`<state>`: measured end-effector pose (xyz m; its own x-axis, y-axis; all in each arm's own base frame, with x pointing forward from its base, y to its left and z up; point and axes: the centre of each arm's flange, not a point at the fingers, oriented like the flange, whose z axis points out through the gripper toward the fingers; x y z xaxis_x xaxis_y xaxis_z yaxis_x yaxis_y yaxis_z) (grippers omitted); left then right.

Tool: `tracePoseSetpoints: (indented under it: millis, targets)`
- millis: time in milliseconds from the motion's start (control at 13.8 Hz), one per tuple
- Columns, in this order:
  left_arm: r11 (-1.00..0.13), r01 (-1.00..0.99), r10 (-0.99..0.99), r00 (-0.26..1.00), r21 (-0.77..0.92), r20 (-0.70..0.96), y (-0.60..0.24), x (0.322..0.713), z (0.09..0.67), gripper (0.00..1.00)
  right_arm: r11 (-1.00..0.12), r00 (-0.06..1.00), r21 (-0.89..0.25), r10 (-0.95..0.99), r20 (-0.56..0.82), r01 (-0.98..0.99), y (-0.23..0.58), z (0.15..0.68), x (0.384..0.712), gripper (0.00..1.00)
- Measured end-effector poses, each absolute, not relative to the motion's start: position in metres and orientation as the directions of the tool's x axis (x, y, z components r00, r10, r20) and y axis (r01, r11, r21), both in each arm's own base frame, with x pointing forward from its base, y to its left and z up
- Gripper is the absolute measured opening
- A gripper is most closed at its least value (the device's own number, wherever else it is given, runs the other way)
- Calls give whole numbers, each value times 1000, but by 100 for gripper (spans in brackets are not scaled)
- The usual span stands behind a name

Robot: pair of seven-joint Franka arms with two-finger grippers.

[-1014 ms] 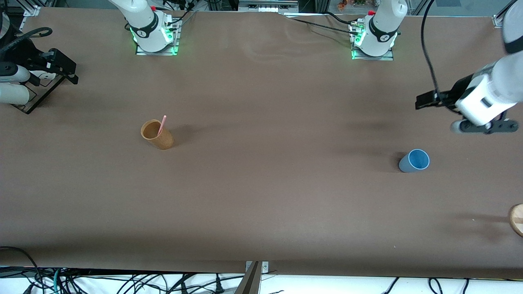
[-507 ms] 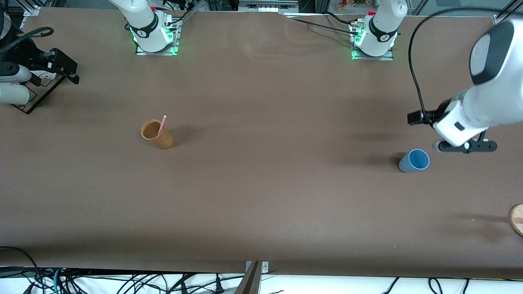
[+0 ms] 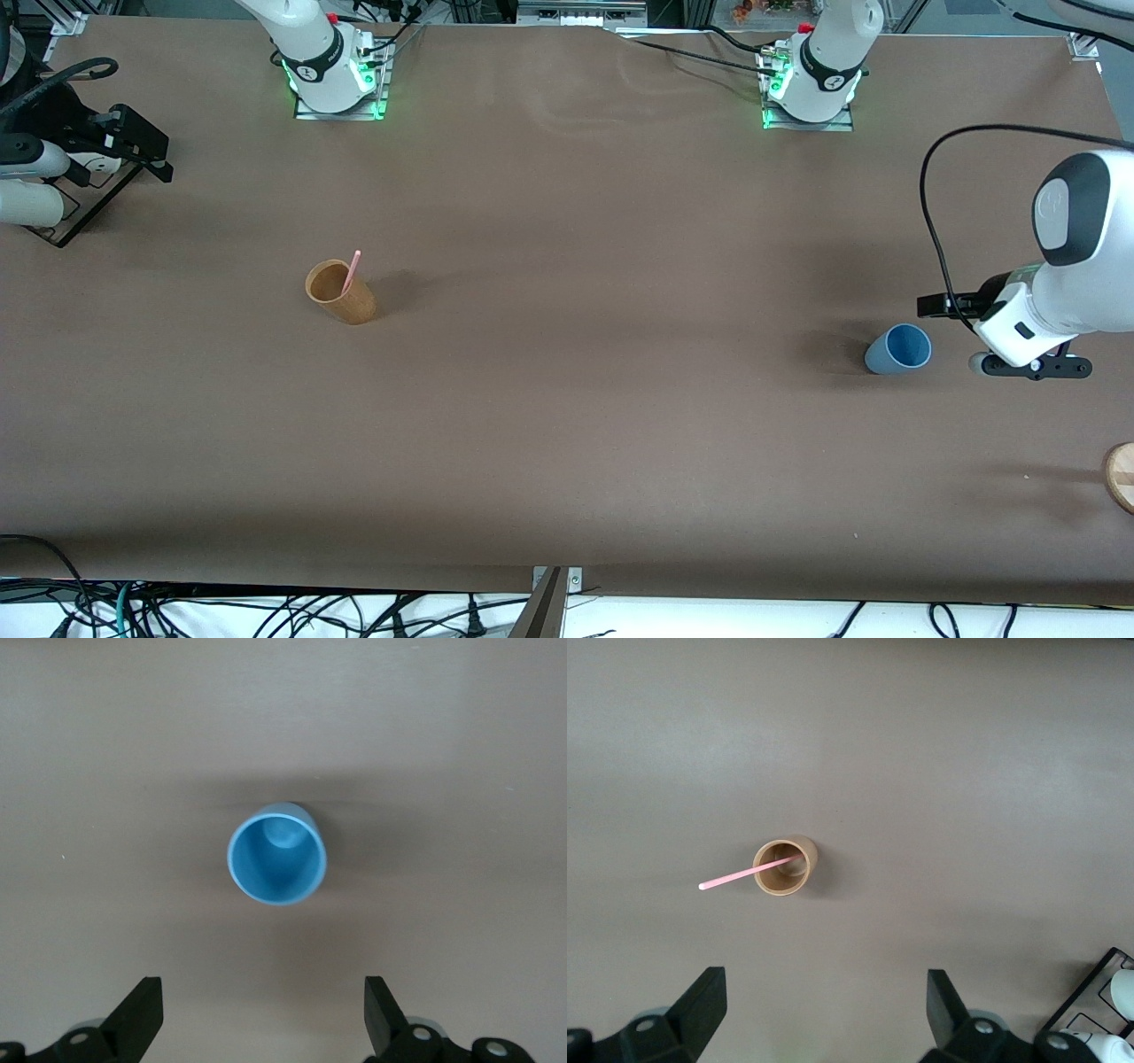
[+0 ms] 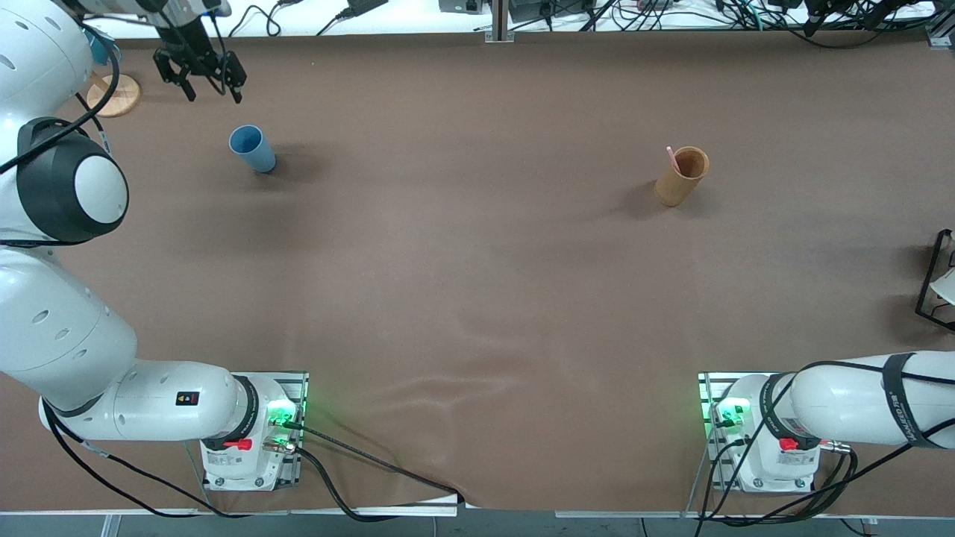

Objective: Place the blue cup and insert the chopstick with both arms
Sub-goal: 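Move the left gripper down over the blue cup, then close the left gripper on the blue cup rim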

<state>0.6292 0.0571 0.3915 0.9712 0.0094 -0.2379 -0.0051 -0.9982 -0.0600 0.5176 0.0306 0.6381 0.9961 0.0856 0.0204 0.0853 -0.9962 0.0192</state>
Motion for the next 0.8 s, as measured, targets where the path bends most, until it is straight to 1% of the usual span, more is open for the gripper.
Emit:
tracePoseSetpoints:
  millis: [290,580,797]
  targets:
    - [-998,16,30,975,-64,-220,77,636,339,100,-996,996,19,86,20,85,31,638,518,100]
    - [-997,30,43,977,-66,-211,89,639,310,100,-996,996,19,86,20,85,31,638,518,100]
    - [-997,33,45,980,-65,-195,91,631,289,100,-996,996,19,85,20,85,31,638,518,100]
